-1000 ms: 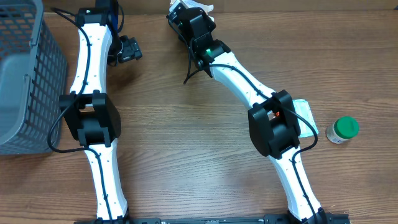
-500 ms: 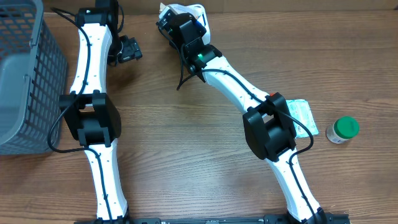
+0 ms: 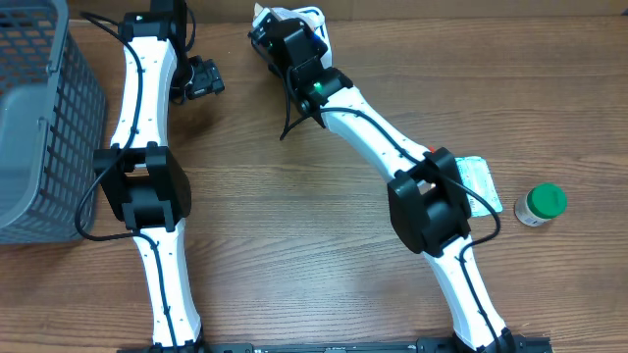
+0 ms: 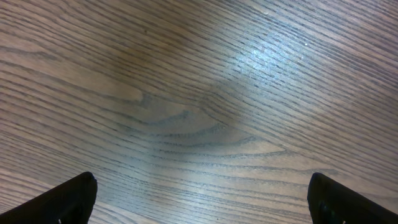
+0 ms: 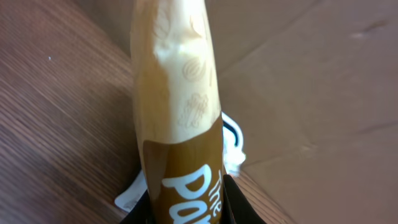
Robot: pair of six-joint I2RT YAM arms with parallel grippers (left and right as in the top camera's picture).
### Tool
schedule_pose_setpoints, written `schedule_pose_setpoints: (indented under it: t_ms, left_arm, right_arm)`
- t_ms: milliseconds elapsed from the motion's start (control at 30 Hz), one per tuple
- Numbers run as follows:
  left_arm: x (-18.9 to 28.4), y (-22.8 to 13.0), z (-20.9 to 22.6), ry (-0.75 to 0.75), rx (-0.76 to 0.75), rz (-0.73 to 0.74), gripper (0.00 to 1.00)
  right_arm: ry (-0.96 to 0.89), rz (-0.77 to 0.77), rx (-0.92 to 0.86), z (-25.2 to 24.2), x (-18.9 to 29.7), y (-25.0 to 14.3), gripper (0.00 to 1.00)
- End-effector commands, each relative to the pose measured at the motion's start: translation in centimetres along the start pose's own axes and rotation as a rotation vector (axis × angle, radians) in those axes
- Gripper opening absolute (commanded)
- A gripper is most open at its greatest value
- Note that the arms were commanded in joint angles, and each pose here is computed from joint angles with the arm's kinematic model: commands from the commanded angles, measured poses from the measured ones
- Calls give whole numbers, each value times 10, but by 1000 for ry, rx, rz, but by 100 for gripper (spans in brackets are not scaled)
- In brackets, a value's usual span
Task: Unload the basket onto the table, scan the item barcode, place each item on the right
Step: 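Carry the snack bag back and lower it at table center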
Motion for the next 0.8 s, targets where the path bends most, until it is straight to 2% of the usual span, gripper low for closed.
schedule_pose_setpoints:
  t_ms: [0,133,233,333,367,500,767]
  left_arm:
    - [-5,1,-1,13,-11,-3,100]
    - [-4,1,-1,13,-11,-3,100]
    - [-4,1,-1,13,-11,-3,100]
    - [-4,1,-1,13,-11,-3,100]
    - [-4,1,-1,13,-11,-3,100]
    - [-5,1,-1,13,-11,-3,100]
    - [-5,1,-1,14,-11,-3,100]
  right_arm:
    - [-74,-76,-157,-67,59,27,3]
    - [-26,10,-206,-80,79,12,4]
    - [80,117,-164,-76,90,-9,3]
    - [287,245,-112,-56,99,-39,4]
    - [393,299,-94,-47,105,-52,6]
    - [725,414,-142,-25,126,-86,9]
    - [934,577,-235,-27,151,-122,4]
Point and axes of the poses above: each gripper's point midway between its finger pads, its own x axis back along the fingers, its own z axis along the line the jaws close on, y = z × x, the point moved 8 cm from there along x, back along the fingers, and after that the axes turned 13 degrees about x, right-handed, at the moved point
